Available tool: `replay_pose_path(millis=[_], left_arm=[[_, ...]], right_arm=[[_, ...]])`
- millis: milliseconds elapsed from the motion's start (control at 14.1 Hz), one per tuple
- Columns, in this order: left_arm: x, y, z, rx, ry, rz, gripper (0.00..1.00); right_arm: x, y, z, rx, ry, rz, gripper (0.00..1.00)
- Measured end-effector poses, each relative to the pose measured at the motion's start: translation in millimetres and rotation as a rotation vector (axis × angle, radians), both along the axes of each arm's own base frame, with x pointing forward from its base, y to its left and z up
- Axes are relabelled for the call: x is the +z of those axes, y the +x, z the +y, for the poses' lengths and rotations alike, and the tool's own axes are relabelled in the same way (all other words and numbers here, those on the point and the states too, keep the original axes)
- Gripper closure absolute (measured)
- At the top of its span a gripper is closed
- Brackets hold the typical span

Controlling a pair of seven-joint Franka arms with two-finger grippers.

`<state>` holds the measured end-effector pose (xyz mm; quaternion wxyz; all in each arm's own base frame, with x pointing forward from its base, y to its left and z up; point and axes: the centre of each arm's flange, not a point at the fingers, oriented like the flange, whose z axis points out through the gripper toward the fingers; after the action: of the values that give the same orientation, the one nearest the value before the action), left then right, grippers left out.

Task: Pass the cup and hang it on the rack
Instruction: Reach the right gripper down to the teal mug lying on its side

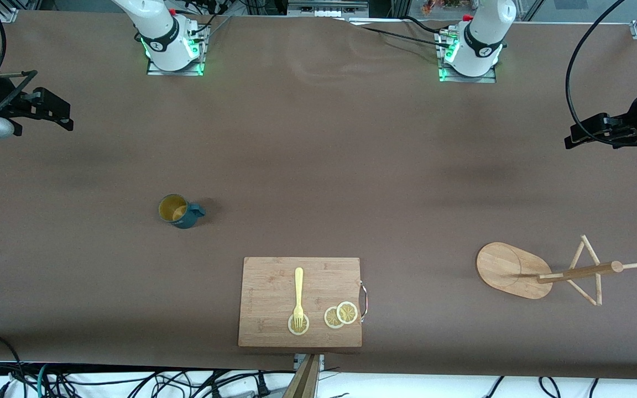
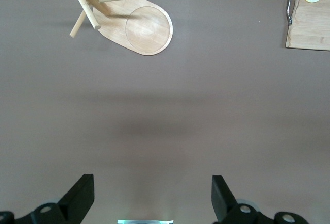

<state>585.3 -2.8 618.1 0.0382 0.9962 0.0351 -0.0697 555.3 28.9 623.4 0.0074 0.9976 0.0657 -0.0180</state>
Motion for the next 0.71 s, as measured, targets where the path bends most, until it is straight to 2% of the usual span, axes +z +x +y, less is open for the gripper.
replay_pose_path(millis=[495,637,708], left_arm=[[0.7,0.2,3.3,0.006,0.0,-0.003,0.0],[0.8,0.2,3.3,0.006,0.0,-0.003,0.0],[0.8,0.2,3.3,0.006,0.0,-0.003,0.0]], right_arm=[[-13.2,7.8,-17.8,-0.032,0.0,0.01,0.0],[-29.3,18.2,-15.0,-0.028,-0.001,0.024,0.0],[-43.1,24.4,-13.8,-0.026,-0.001,0.048,0.0]])
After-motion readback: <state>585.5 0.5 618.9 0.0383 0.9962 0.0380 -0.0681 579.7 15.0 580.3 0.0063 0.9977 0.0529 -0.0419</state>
